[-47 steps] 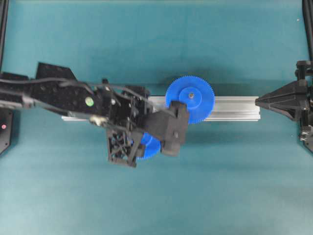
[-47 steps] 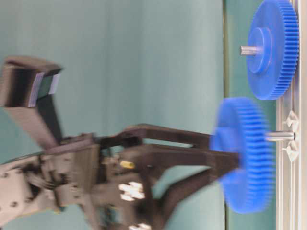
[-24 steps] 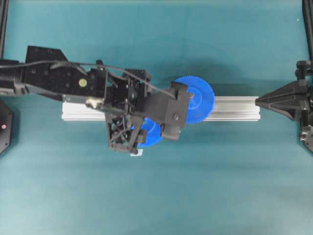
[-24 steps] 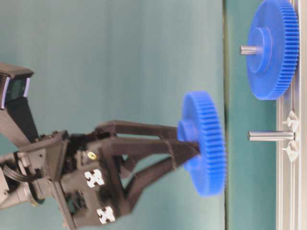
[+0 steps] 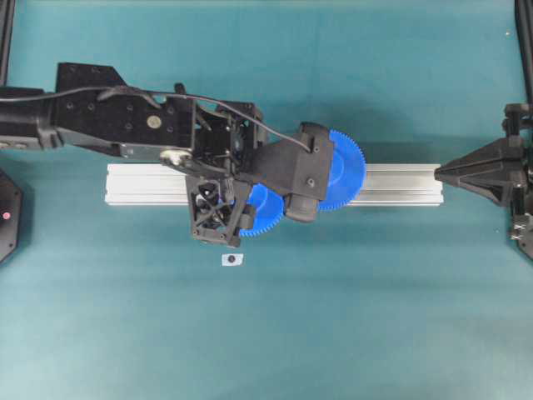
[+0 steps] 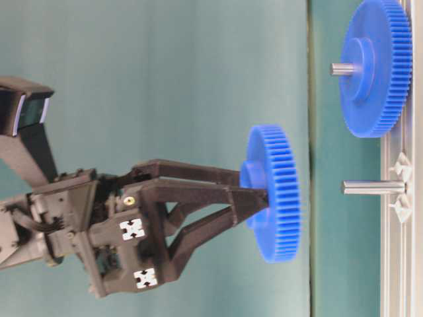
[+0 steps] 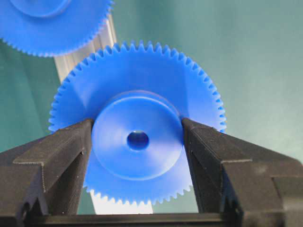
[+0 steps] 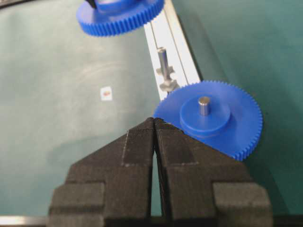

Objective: Find the location of the shaft and insert the small gear.
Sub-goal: 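Align the gear's bore over the left shaft beside the large gear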

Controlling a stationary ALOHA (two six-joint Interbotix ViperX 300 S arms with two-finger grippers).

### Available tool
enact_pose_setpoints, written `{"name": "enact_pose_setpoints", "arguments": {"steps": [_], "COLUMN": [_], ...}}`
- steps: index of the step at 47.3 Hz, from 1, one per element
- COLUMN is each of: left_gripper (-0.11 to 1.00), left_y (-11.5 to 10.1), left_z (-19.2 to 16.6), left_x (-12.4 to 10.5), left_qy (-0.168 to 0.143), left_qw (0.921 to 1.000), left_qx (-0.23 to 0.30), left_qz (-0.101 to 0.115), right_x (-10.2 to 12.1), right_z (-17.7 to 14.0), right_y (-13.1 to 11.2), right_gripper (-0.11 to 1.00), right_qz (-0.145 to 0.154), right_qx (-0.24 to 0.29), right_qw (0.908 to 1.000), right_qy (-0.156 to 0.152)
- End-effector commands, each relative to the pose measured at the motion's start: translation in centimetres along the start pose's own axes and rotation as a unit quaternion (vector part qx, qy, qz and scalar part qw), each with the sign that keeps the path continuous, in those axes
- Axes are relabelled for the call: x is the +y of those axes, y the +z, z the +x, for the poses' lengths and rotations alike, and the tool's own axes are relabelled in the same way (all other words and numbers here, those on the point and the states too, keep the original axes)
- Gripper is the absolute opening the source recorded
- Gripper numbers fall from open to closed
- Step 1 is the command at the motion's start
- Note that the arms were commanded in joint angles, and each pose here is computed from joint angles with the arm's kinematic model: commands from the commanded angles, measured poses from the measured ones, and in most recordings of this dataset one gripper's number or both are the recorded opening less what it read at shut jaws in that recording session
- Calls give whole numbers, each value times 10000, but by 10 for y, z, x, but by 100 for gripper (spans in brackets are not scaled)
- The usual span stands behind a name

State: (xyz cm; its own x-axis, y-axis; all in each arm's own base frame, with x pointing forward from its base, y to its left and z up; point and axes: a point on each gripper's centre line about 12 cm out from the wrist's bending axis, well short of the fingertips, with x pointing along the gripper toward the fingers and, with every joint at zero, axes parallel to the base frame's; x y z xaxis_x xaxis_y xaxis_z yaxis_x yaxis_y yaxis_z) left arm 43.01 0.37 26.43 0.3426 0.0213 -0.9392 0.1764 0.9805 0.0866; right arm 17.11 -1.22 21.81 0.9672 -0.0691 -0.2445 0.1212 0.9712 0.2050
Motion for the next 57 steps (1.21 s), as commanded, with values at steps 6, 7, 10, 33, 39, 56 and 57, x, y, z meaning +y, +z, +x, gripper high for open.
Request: {"name": "enact_pose_setpoints", "arguments": {"steps": [6, 7, 10, 33, 39, 56, 57], "left_gripper": [64, 64, 64, 64, 64, 64, 64], "left_y": [6, 6, 6, 3, 2, 3, 3], "left_z": [-12, -12, -10, 11, 13, 20, 21], "left_x": [5, 5, 6, 20, 25, 33, 33], "left_qy": [65, 65, 67, 79, 97, 151, 150], "left_qw": [9998, 9998, 9998, 9999, 9999, 9998, 9998], "left_qx": [-182, -182, -165, 39, 44, -51, -51], "left_qz": [-17, -17, -31, 129, 94, 72, 72], "right_x": [0, 0, 0, 0, 0, 0, 0], "right_z": [1, 1, 1, 1, 1, 1, 1], "right_y": [4, 4, 4, 4, 4, 4, 3], "right_gripper": [1, 1, 1, 1, 1, 1, 1], "right_qz": [50, 50, 50, 50, 42, 50, 42], "right_qx": [-41, -41, -48, -48, -48, -41, -26], "right_qw": [10000, 10000, 10000, 10000, 10000, 10000, 10000], "right_qy": [-7, -7, -6, -6, -6, -7, -10]}}
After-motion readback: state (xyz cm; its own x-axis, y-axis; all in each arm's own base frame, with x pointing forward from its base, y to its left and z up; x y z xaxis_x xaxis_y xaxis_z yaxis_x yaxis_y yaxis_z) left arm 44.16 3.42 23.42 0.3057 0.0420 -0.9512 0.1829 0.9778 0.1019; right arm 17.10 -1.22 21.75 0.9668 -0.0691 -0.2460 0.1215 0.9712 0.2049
